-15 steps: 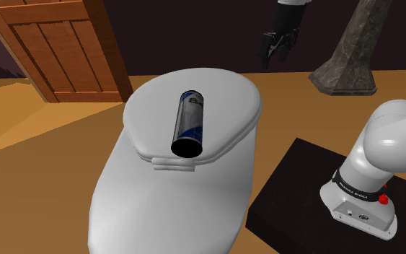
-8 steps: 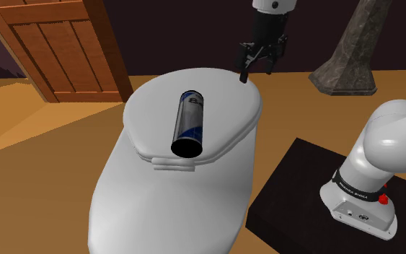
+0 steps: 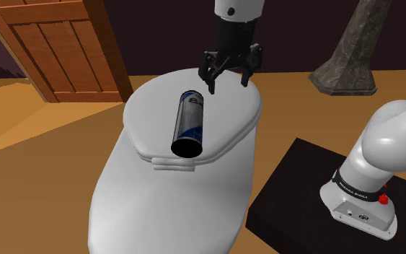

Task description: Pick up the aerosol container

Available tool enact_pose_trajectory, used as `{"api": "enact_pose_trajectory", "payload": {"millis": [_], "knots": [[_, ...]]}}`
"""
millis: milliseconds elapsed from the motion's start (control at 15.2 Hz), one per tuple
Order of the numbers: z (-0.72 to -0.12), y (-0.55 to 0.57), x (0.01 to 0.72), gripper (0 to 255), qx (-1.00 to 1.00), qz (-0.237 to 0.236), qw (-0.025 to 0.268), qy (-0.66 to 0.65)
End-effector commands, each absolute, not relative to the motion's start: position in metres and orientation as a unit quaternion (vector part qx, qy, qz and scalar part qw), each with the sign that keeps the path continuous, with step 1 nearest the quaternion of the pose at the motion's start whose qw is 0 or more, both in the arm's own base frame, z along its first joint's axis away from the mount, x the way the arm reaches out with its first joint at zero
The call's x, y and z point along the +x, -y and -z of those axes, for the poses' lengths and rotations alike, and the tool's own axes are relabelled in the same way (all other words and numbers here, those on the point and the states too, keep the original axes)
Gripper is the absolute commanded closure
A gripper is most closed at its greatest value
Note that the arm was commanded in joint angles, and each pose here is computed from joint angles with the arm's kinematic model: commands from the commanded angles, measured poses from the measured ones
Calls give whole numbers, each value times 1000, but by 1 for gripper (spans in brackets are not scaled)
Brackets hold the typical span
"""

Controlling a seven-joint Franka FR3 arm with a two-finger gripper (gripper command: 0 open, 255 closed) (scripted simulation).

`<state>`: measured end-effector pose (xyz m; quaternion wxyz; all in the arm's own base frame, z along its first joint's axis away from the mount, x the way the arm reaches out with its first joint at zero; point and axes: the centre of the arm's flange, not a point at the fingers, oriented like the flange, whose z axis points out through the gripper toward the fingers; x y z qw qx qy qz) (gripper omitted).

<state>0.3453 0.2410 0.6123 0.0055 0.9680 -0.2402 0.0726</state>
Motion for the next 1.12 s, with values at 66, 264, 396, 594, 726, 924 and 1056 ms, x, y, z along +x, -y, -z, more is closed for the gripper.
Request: {"api": "enact_pose_trajectory", "payload": {"millis": [66,264,396,594,726,924,1056], "knots": [[-609,-280,358,0,959,-74,5,274],[-609,-317,374,0,949,-76,5,305],[-609,-341,385,0,942,-77,6,325],[-598,-347,388,0,941,-77,6,330],[-588,-347,388,0,941,-77,6,330],[-572,-347,388,0,941,-77,6,330],[-569,-347,388,0,941,-77,6,330]]}}
